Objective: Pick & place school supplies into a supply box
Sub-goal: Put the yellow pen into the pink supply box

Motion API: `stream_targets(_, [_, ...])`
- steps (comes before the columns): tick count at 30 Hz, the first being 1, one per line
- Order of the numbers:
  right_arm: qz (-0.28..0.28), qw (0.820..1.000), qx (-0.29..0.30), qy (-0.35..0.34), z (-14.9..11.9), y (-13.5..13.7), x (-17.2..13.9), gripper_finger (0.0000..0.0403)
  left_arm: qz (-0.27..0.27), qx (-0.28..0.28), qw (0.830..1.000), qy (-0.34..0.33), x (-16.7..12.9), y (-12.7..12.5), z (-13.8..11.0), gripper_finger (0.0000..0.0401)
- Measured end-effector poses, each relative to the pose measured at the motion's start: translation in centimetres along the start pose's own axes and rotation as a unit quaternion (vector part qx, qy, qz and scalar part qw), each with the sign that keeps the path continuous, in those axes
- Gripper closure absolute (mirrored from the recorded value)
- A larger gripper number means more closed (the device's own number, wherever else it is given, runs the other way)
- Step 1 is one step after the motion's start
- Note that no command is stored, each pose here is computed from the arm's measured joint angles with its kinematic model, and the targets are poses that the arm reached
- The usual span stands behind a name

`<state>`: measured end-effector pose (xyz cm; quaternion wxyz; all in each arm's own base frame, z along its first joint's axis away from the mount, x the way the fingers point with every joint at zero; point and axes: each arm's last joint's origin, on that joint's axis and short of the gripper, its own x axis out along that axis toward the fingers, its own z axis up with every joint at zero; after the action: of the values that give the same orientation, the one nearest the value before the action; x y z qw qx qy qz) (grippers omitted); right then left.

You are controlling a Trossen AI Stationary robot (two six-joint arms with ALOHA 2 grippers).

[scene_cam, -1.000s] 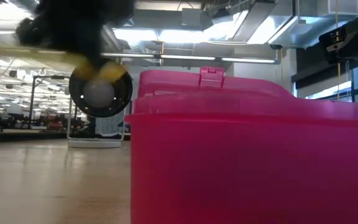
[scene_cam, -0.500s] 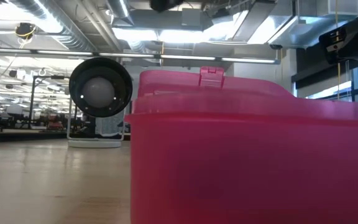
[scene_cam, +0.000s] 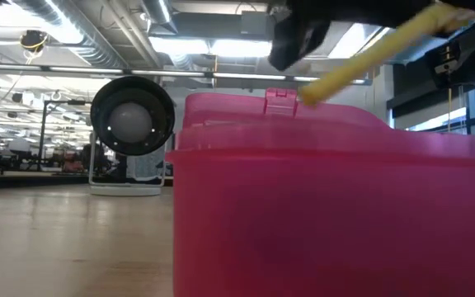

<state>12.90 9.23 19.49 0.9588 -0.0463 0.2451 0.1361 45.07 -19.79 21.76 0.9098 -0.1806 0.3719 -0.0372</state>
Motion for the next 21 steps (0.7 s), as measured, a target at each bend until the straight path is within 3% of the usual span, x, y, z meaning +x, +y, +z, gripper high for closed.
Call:
stream_targets(12, [-0.001, 1.0, 0.01, 0.002, 0.0, 0.0, 0.0, 0.027, 0.029, 0.008, 0.999, 0.02, 2.9, 1.1, -1.7, 0.0366])
stream_targets(21, [-0.001, 1.0, 0.01, 0.003, -0.1, 0.0, 0.0, 0.0269, 0.032, 0.006, 0.999, 0.016, 3.1, 1.1, -1.7, 0.0345])
